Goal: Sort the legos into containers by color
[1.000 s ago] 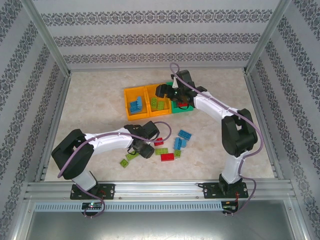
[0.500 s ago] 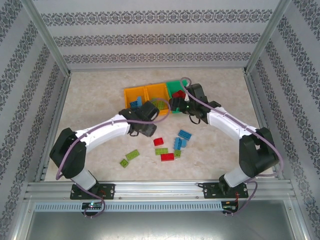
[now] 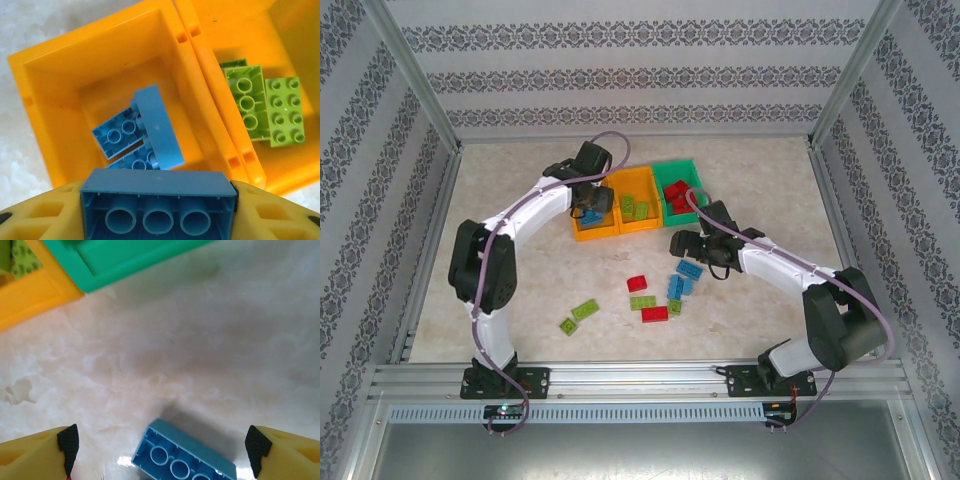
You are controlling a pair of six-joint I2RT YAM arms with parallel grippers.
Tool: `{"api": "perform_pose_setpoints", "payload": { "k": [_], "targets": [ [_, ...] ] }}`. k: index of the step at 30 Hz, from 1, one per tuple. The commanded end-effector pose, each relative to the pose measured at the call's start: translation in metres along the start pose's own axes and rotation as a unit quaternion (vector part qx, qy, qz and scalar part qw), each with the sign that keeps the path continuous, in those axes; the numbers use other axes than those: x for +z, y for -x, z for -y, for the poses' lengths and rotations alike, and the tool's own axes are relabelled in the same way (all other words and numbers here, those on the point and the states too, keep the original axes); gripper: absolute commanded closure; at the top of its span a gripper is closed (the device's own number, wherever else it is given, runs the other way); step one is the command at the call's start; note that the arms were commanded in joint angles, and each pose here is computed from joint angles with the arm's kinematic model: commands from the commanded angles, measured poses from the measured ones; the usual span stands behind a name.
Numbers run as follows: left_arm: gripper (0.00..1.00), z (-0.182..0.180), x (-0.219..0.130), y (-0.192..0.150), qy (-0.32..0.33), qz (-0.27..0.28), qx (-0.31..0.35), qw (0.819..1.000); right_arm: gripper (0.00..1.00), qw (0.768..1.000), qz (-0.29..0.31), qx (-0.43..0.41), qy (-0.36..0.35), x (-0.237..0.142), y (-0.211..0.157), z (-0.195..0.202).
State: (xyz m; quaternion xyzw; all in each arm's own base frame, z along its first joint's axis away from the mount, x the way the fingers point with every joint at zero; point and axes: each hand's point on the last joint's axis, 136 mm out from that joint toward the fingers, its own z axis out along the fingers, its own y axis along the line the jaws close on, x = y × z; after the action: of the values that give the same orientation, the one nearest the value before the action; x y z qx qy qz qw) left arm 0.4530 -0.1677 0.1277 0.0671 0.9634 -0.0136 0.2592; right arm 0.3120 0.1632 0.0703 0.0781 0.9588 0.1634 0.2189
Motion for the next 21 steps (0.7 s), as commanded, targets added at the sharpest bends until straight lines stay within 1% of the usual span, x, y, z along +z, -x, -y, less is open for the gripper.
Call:
{"api": "perform_pose_setpoints", "payload": {
  "k": [1,5,7,9,11,13,15,16,17,18,21],
  "targets": [
    [0.60,-0.008,0.006,0.004,0.007,-0.016,-0.028,0.999,0.11,1.000,-0.010,0.009,-0.028,0.005,-0.011,0.008],
    [0.58,-0.021,0.016,0.015,0.015,-0.014,-0.051,0.998,0.10,0.999,-0.021,0.005,-0.032,0.012,-0.020,0.007],
    [0.52,-0.025,0.018,0.017,0.018,-0.015,-0.056,0.998,0.10,0.999,-0.023,0.006,-0.034,0.014,-0.022,0.008],
    [0.49,-0.026,0.020,0.018,0.019,-0.015,-0.058,0.998,0.10,0.999,-0.024,0.006,-0.034,0.015,-0.024,0.008],
    [0.37,-0.027,0.021,0.018,0.019,-0.014,-0.058,0.998,0.10,0.999,-0.027,0.006,-0.035,0.016,-0.025,0.008],
    [0.32,-0.025,0.020,0.016,0.014,-0.016,-0.058,0.998,0.10,0.999,-0.028,0.003,-0.035,0.016,-0.026,0.007],
    [0.24,-0.024,0.017,0.015,0.006,-0.014,-0.059,0.998,0.10,0.999,-0.031,0.002,-0.038,0.016,-0.027,0.007],
    [0.15,-0.021,0.015,0.014,-0.001,-0.010,-0.058,0.998,0.10,0.999,-0.032,0.001,-0.039,0.016,-0.028,0.007],
    [0.04,-0.021,0.011,0.015,-0.004,-0.004,-0.059,0.998,0.10,0.999,-0.033,0.001,-0.040,0.016,-0.028,0.006],
    [0.00,-0.021,0.008,0.015,-0.005,0.000,-0.059,0.998,0.10,0.999,-0.035,0.002,-0.041,0.016,-0.029,0.006],
    [0.00,-0.022,-0.005,0.014,-0.008,0.013,-0.060,0.998,0.10,0.998,-0.042,0.000,-0.050,0.014,-0.032,0.006]
  ]
}}
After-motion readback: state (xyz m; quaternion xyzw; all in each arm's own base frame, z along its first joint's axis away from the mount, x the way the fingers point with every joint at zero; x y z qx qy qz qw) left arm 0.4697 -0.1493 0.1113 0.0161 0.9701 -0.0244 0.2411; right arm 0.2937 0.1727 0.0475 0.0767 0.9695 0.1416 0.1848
